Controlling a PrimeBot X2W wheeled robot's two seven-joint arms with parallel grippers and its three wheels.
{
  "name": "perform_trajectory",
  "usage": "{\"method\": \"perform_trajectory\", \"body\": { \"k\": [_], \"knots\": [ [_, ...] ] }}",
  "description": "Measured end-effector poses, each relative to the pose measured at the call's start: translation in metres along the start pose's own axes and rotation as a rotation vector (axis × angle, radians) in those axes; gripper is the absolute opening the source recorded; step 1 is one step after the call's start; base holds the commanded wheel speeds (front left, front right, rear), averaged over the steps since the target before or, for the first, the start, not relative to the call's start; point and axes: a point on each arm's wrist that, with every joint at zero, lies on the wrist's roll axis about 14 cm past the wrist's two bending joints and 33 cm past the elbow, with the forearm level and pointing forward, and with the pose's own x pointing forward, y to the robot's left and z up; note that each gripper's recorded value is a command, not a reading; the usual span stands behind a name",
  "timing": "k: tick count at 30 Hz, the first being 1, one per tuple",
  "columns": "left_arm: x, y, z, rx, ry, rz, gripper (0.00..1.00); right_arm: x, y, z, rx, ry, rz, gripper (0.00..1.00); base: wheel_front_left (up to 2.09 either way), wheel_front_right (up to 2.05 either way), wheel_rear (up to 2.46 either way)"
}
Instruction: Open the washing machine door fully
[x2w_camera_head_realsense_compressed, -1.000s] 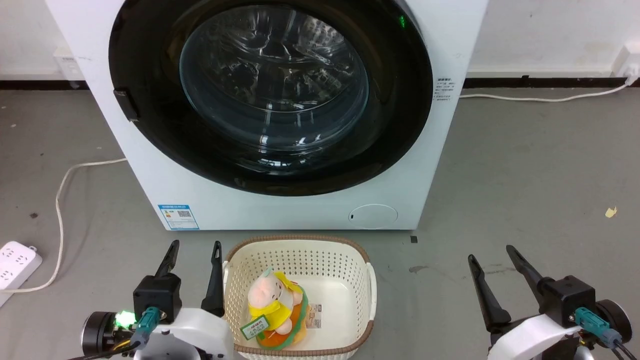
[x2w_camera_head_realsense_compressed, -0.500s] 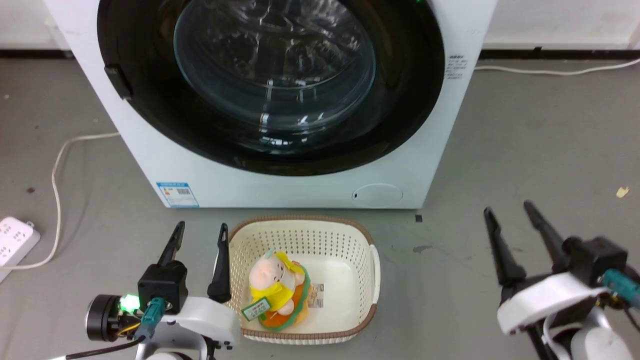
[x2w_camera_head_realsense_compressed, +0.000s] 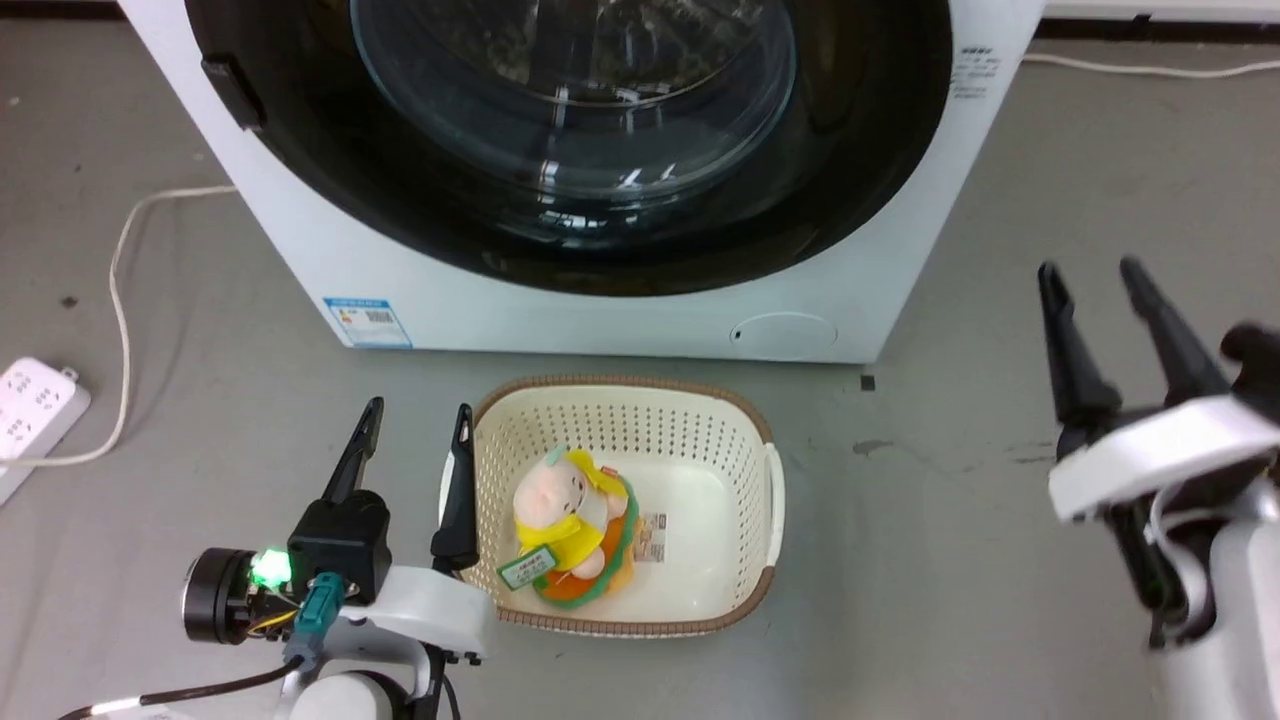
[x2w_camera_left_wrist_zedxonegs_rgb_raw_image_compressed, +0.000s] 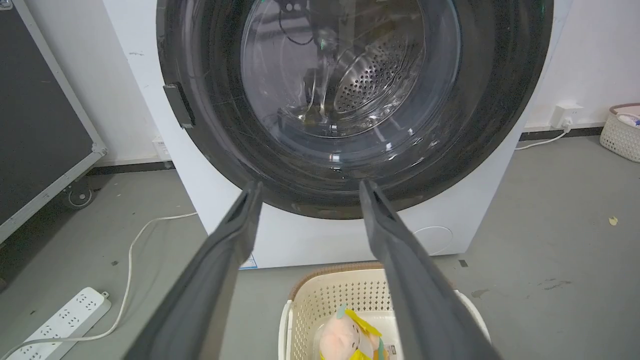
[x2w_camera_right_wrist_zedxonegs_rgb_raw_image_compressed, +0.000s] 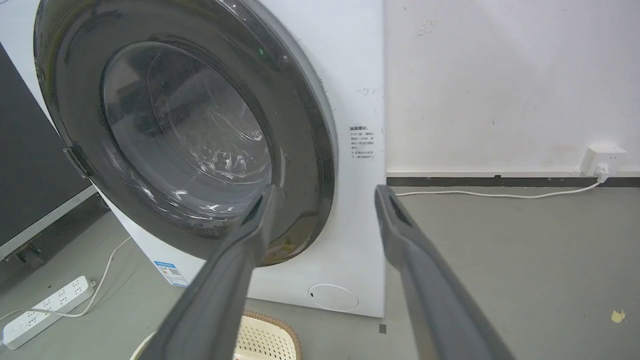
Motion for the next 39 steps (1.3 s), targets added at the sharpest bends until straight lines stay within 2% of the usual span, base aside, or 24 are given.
{"method": "perform_trajectory", "body": {
  "k": [13,14,15,16,17,21,28,39],
  "knots": [
    [0.011,0.002,-0.01,0.011,0.004,0.013,1.0,0.063,0.0,0.008,0.083,-0.026,0.014,1.0,0.0,0.0,0.0],
    [0.012,0.002,-0.011,0.012,0.007,0.015,1.0,0.068,0.001,0.008,0.09,-0.026,0.016,0.98,0.0,0.0,0.0],
    [0.012,0.002,-0.012,0.012,0.006,0.014,1.0,0.072,0.002,0.008,0.097,-0.026,0.019,0.51,0.0,0.0,0.0],
    [0.013,0.002,-0.012,0.013,0.006,0.016,1.0,0.076,0.002,0.009,0.108,-0.028,0.02,0.31,0.0,0.0,0.0],
    [0.014,0.002,-0.012,0.013,0.004,0.016,1.0,0.081,0.001,0.009,0.124,-0.029,0.018,0.0,0.0,0.0,0.0],
    [0.015,0.005,-0.017,0.018,0.011,0.028,1.0,0.101,-0.008,0.003,0.226,0.0,-0.013,0.0,0.0,0.0,0.0],
    [0.02,0.004,-0.02,0.023,0.007,0.027,1.0,0.125,-0.018,-0.002,0.343,0.035,-0.044,0.0,0.0,0.0,0.0],
    [0.024,0.005,-0.028,0.034,0.012,0.029,1.0,0.168,-0.016,-0.021,0.512,0.178,-0.037,0.0,0.0,0.0,0.0]
  ]
}}
